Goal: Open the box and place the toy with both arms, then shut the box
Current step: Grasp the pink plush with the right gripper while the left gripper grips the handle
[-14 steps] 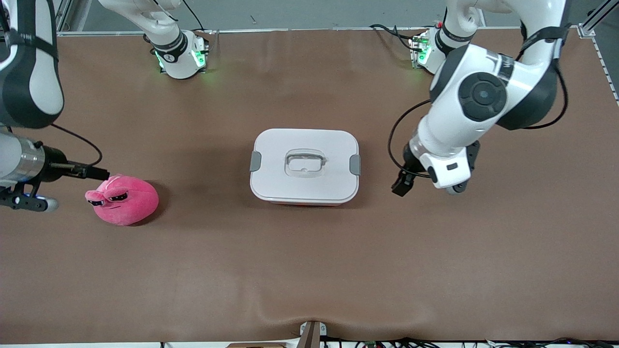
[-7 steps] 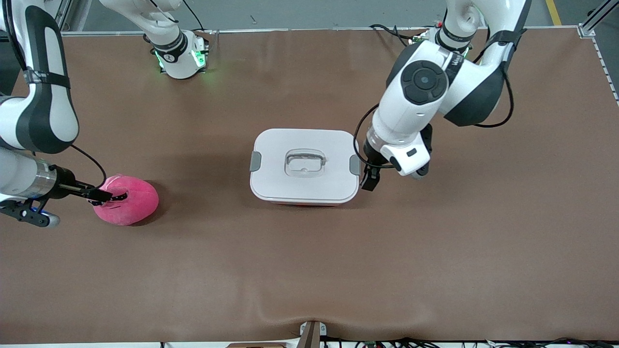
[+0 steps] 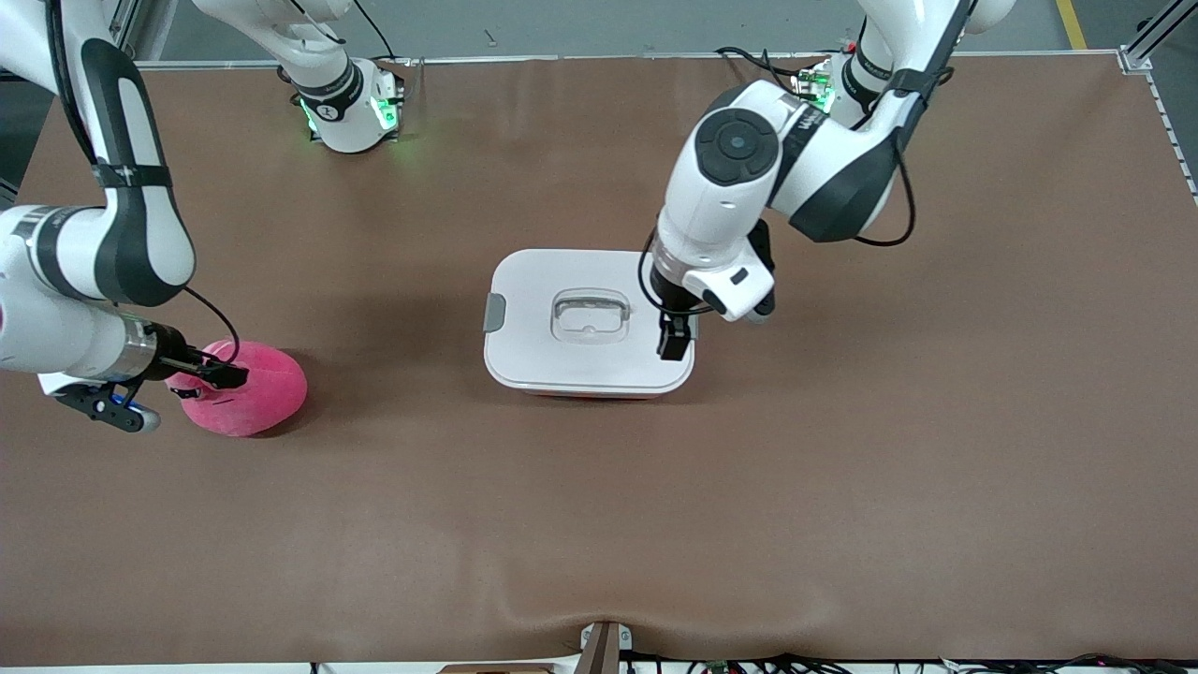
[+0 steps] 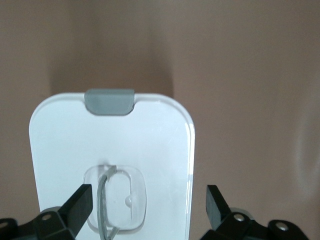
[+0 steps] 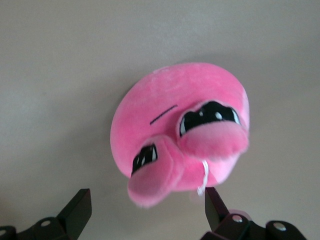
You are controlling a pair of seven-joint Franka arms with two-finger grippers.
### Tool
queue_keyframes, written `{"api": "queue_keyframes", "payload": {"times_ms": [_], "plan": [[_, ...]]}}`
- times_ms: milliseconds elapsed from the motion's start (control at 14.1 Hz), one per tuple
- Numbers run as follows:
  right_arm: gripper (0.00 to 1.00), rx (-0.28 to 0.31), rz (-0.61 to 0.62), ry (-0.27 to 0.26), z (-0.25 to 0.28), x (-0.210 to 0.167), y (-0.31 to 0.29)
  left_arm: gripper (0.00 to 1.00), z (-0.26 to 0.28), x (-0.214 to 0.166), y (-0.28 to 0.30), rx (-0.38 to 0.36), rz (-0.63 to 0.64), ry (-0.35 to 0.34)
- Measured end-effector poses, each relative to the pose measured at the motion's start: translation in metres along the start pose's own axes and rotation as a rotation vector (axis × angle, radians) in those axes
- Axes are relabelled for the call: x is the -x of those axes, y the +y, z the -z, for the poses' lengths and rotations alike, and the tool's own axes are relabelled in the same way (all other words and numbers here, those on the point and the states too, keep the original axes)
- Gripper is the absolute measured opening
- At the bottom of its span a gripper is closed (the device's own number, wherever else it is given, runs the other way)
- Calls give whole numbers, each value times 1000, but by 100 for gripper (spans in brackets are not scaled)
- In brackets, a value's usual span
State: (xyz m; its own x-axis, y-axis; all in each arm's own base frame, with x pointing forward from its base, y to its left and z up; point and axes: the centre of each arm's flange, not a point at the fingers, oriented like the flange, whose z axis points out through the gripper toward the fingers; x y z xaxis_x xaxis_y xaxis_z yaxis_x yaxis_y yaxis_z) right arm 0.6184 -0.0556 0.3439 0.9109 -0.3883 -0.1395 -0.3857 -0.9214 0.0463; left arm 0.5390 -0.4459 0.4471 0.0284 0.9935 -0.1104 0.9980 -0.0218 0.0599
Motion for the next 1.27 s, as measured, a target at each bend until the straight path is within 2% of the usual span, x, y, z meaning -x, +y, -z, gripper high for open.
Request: {"api": "queue_keyframes", "payload": {"times_ms": [212, 424, 495, 566, 637, 707, 778, 849, 990, 1061, 1273], "plan": [[100, -4, -5, 18, -18, -1, 0, 100, -24, 32, -18, 26, 26, 7], [97, -4, -6, 16, -20, -1, 0, 100, -50, 67, -48, 59, 38, 65], [91, -4, -6, 15, -20, -1, 0, 100, -58, 77, -59, 69, 35, 83], [91, -3, -6, 13, -22, -1, 0, 100, -64, 86, -69, 81, 37, 101], [86, -3, -6, 13, -23, -1, 0, 100, -69, 93, -77, 93, 47, 113], [77, -4, -7, 17, -23, -2, 0, 100, -71, 98, -82, 99, 54, 120], [77, -6, -8, 23, -23, -3, 0, 100, -73, 100, -86, 100, 55, 124], [72, -10, -11, 29, -24, -4, 0, 100, -75, 100, -88, 100, 50, 129], [49, -24, -24, 37, -24, -7, 2, 100, -79, 100, -93, 119, 22, 151], [47, -29, -29, 38, -25, -8, 3, 100, -81, 102, -98, 133, 2, 150], [43, -34, -40, 42, -27, -10, 8, 100, -89, 103, -116, 178, -45, 85]]}}
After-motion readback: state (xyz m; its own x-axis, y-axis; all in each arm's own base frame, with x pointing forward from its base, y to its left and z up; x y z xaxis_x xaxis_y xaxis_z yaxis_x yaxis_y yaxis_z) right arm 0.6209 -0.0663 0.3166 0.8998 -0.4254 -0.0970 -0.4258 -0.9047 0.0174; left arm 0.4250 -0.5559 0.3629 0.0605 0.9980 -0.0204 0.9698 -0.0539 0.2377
